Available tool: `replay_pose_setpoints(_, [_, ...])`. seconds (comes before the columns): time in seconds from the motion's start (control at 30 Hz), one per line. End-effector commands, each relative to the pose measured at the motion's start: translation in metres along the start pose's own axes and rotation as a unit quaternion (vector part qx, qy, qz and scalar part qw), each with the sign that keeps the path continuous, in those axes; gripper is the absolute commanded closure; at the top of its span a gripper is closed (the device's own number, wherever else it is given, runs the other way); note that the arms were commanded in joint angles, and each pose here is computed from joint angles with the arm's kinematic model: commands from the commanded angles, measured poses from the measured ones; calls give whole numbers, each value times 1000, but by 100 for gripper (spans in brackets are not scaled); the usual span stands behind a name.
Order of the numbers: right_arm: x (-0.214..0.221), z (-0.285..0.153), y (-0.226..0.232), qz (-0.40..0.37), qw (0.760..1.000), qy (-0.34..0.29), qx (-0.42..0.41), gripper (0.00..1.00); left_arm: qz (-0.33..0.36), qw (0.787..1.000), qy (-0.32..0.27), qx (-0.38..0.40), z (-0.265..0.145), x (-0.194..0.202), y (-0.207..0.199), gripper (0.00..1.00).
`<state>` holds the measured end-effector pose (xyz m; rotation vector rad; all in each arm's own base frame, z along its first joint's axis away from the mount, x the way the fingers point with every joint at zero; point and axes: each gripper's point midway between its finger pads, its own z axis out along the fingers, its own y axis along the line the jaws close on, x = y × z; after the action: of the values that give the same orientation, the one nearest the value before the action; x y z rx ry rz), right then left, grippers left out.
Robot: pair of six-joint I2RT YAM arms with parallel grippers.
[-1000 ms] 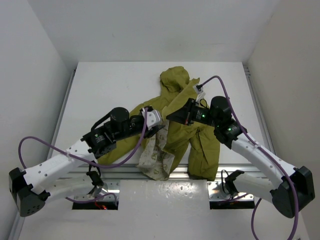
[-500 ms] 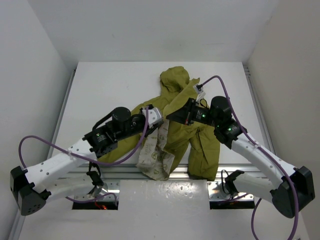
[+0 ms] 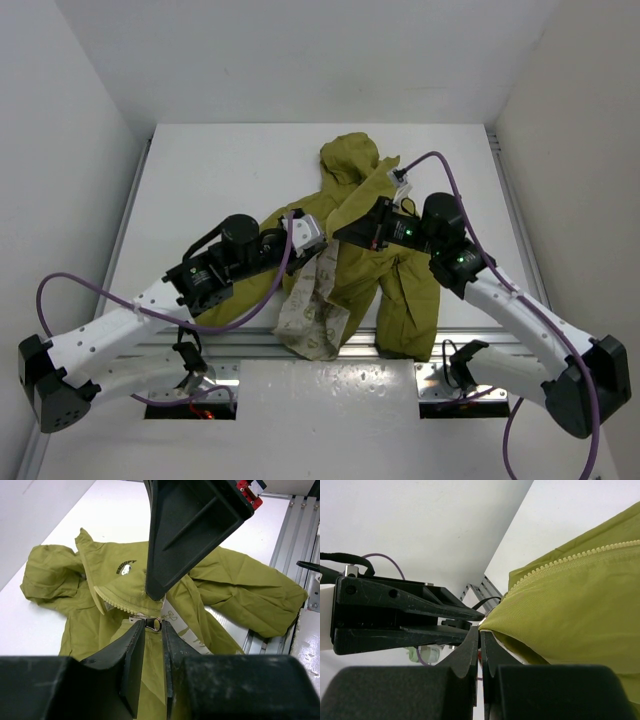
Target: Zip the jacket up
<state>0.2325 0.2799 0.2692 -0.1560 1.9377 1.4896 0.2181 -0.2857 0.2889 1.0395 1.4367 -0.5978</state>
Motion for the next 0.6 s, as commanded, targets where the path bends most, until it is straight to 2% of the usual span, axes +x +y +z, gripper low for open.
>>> replay_pose_setpoints(0.0, [-11,-4,24,-33,999,-19,-35,100,-2,1000,-29,-8,-4,-18,1,75])
replay_pose_setpoints(0.23, [-10,-5,25,-38,998,-18,-38,100,-3,999,-24,-28,-4,-16,8,79])
replay_pose_setpoints(0.57, [-6,-7,21,-42,998,-15,-34,100,-7,999,-33,-30,-6,-24,11,79])
